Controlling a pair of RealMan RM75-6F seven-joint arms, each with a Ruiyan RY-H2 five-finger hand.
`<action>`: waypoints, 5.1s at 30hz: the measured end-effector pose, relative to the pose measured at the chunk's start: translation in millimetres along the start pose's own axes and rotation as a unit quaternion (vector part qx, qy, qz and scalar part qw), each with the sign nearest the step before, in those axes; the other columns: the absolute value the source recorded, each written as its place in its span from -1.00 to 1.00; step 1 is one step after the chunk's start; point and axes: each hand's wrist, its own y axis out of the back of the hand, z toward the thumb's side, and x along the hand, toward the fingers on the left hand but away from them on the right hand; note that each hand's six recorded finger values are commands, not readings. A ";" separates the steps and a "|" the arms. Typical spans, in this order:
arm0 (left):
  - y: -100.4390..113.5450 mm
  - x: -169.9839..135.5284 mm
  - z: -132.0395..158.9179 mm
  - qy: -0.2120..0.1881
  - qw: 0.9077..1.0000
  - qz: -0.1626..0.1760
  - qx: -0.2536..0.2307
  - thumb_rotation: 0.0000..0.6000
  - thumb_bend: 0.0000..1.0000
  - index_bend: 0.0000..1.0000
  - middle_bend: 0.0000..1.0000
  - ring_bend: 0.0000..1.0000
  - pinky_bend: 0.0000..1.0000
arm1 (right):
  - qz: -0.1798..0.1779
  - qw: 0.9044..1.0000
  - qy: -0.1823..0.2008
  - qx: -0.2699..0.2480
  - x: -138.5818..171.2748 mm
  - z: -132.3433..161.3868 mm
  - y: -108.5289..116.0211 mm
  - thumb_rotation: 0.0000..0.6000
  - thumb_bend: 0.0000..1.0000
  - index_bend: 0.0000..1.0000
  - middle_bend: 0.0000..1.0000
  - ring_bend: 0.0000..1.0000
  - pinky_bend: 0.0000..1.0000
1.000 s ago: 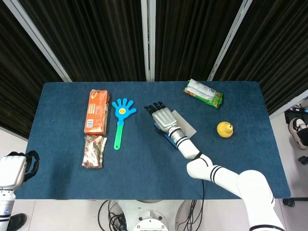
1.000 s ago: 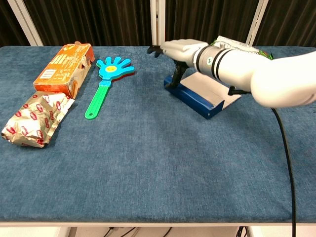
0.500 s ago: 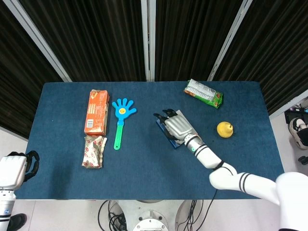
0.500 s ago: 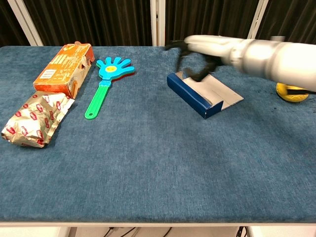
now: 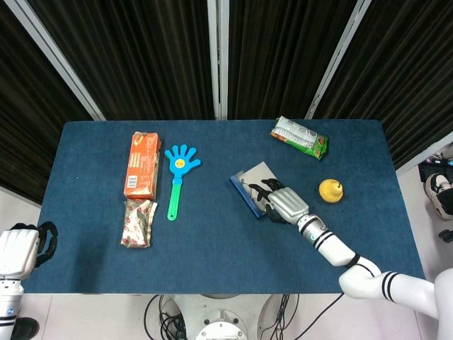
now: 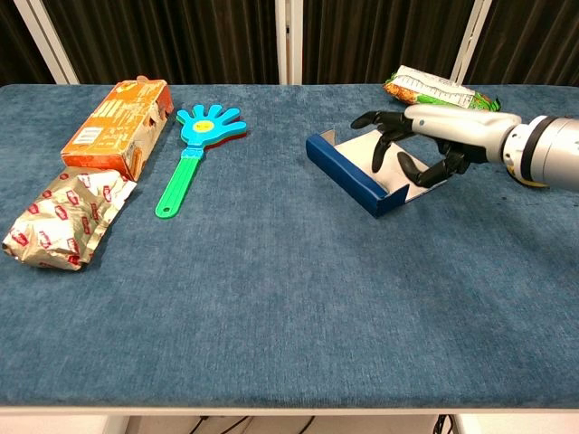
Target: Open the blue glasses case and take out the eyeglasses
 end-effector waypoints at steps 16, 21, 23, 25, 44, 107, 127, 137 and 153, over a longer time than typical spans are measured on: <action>0.2 -0.1 -0.1 0.000 1.000 0.000 -0.001 1.00 -0.38 0.56 0.63 0.33 0.00 | 0.011 0.998 0.056 -0.005 -23.1 45.5 -15.3 1.00 0.56 -1.00 -0.51 -1.00 -1.00; 0.1 0.1 -0.2 0.000 1.000 -0.001 -0.002 1.00 -0.38 0.56 0.63 0.33 0.00 | 0.006 0.998 0.069 -0.001 -44.4 68.3 -14.2 1.00 0.56 -1.00 -0.55 -1.00 -1.00; 0.2 0.1 -0.3 0.000 1.000 -0.001 -0.002 1.00 -0.38 0.56 0.63 0.33 0.00 | 0.006 0.998 0.069 0.002 -52.3 74.5 -13.8 1.00 0.56 -1.00 -0.57 -1.00 -1.00; 0.2 0.2 -0.5 0.000 1.000 -0.002 -0.002 1.00 -0.38 0.56 0.62 0.33 -0.01 | 0.006 0.998 0.067 0.006 -60.7 79.6 -12.7 1.00 0.56 -1.00 -0.58 -1.00 -1.00; 0.1 0.4 -0.2 0.000 1.000 -0.001 0.000 1.00 -0.38 0.56 0.62 0.33 -0.02 | -0.002 1.000 -0.007 0.031 -91.6 43.7 23.2 1.00 0.57 -1.00 -0.48 -1.00 -1.00; 0.4 0.1 0.0 -0.002 1.000 -0.003 -0.002 1.00 -0.38 0.55 0.62 0.33 -0.03 | 0.051 0.995 -0.005 0.082 -63.8 46.9 -4.6 1.00 -0.09 -0.26 -0.44 -1.00 -1.00; 0.3 0.2 -0.1 -0.002 1.000 -0.003 -0.002 1.00 -0.38 0.53 0.62 0.33 -0.05 | 0.025 0.996 -0.007 0.082 -67.3 49.9 0.7 1.00 -0.05 0.12 -0.37 -1.00 -1.00; 0.4 0.3 -0.1 -0.002 1.000 -0.003 -0.003 1.00 -0.38 0.52 0.62 0.33 -0.05 | -0.079 0.993 -0.019 0.087 -80.3 59.9 17.5 1.00 -0.02 0.21 -0.36 -1.00 -1.00; 0.6 0.1 -0.2 -0.003 1.000 -0.005 -0.005 1.00 -0.38 0.52 0.62 0.33 -0.08 | -0.191 0.969 -0.029 0.154 -94.6 68.9 10.4 1.00 -0.02 0.21 -0.36 -1.00 -1.00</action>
